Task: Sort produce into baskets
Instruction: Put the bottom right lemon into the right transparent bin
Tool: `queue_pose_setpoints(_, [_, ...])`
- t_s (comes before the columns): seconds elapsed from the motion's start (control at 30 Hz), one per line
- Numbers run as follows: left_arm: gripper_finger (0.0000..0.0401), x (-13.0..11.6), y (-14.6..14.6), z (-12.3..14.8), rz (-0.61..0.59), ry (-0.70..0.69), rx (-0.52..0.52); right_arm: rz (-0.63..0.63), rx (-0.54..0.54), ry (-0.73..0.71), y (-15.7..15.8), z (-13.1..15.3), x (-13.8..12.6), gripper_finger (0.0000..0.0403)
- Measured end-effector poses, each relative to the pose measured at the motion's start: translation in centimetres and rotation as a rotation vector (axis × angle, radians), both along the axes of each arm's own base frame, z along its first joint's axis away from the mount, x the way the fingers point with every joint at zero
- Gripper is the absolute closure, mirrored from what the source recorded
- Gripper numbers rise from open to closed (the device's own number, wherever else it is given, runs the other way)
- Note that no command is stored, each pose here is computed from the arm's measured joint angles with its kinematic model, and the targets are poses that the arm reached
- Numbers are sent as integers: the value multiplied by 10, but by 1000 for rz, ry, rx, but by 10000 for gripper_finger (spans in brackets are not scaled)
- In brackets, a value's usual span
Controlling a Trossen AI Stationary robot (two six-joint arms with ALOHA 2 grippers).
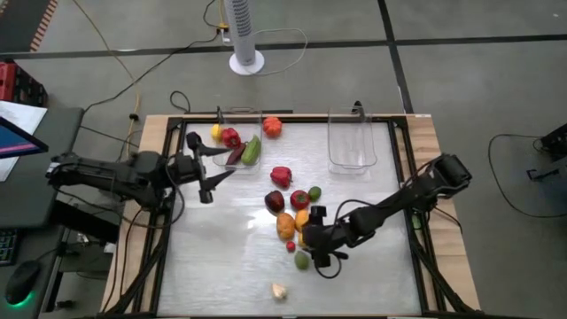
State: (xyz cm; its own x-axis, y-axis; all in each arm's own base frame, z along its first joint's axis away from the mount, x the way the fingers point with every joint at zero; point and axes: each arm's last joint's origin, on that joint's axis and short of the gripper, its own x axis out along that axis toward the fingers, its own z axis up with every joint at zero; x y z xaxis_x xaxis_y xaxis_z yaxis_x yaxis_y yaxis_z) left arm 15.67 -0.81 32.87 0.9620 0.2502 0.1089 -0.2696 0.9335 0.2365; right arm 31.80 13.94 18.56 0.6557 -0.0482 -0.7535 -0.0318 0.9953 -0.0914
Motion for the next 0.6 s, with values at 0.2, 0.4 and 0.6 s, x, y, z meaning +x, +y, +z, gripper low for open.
queue_pose_setpoints(0.2, [145, -15, 2, 3, 7, -11, -9, -34, 3, 79, -8, -11, 1, 71])
queue_pose_setpoints(0.4, [145, -23, 3, 5, 0, -37, -59, -34, -29, 136, -7, -31, 4, 82])
queue_pose_setpoints(0.6, [145, -23, 3, 4, -9, -24, -82, -38, -62, 194, -6, -49, 5, 93])
